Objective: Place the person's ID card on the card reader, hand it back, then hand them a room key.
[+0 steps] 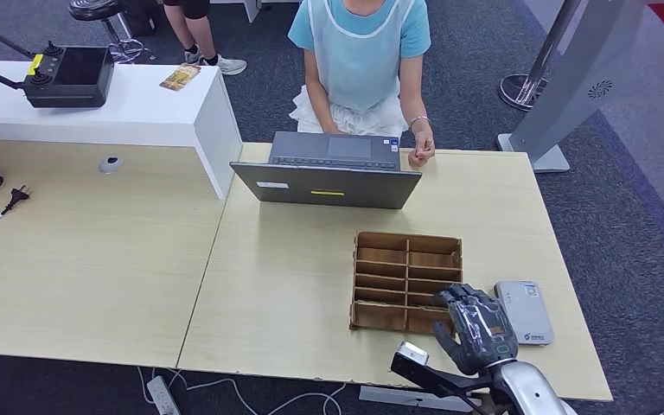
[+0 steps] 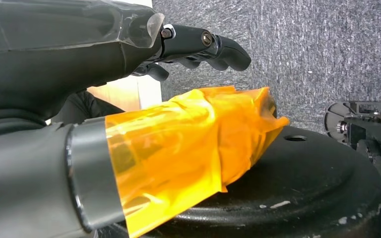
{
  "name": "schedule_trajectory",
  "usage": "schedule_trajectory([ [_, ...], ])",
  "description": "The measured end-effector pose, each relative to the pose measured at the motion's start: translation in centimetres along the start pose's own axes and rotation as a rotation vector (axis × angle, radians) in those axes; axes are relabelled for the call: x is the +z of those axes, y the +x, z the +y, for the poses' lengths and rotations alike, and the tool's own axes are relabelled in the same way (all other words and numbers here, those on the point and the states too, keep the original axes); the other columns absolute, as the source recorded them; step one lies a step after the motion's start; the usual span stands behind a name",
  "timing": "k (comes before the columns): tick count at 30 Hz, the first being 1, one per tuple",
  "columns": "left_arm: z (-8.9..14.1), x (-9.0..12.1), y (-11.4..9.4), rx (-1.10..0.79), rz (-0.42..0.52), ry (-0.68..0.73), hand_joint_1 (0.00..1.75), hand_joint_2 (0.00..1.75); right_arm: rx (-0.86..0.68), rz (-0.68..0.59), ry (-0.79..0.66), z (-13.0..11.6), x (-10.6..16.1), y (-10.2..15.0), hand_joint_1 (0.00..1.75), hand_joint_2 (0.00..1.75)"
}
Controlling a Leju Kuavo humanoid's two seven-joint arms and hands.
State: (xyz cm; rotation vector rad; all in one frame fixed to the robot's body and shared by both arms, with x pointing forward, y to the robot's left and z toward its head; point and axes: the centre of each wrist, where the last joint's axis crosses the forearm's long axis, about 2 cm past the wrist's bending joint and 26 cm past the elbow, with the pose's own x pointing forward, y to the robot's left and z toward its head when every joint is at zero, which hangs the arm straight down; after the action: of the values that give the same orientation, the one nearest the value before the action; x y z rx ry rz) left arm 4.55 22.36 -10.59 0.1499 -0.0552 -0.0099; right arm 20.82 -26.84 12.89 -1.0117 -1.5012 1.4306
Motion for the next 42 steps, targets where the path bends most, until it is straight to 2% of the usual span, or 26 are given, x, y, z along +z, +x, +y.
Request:
schedule_trajectory([
  [3,0.00,0.00,0.00,-0.002,0.000,0.000,0.00,0.00,0.000,0.004,0.000,0.01,0.00,0.01,0.99,1.75],
  [7,0.00,0.00,0.00,-0.003,0.000,0.000,0.00,0.00,0.001,0.009,0.000,0.01,0.00,0.04,1.21,1.75],
  [13,0.00,0.00,0.00,-0.003,-0.001,0.000,0.00,0.00,0.007,0.011,-0.003,-0.01,-0.04,0.08,1.39,1.75],
  [31,0.00,0.00,0.00,-0.002,-0.002,0.000,0.00,0.00,0.007,0.006,-0.036,-0.22,-0.29,0.18,1.52,1.75],
  [42,0.02,-0.01,-0.01,0.000,-0.004,0.001,0.00,0.00,-0.026,0.002,-0.103,-0.82,-0.40,-0.02,1.53,1.75],
])
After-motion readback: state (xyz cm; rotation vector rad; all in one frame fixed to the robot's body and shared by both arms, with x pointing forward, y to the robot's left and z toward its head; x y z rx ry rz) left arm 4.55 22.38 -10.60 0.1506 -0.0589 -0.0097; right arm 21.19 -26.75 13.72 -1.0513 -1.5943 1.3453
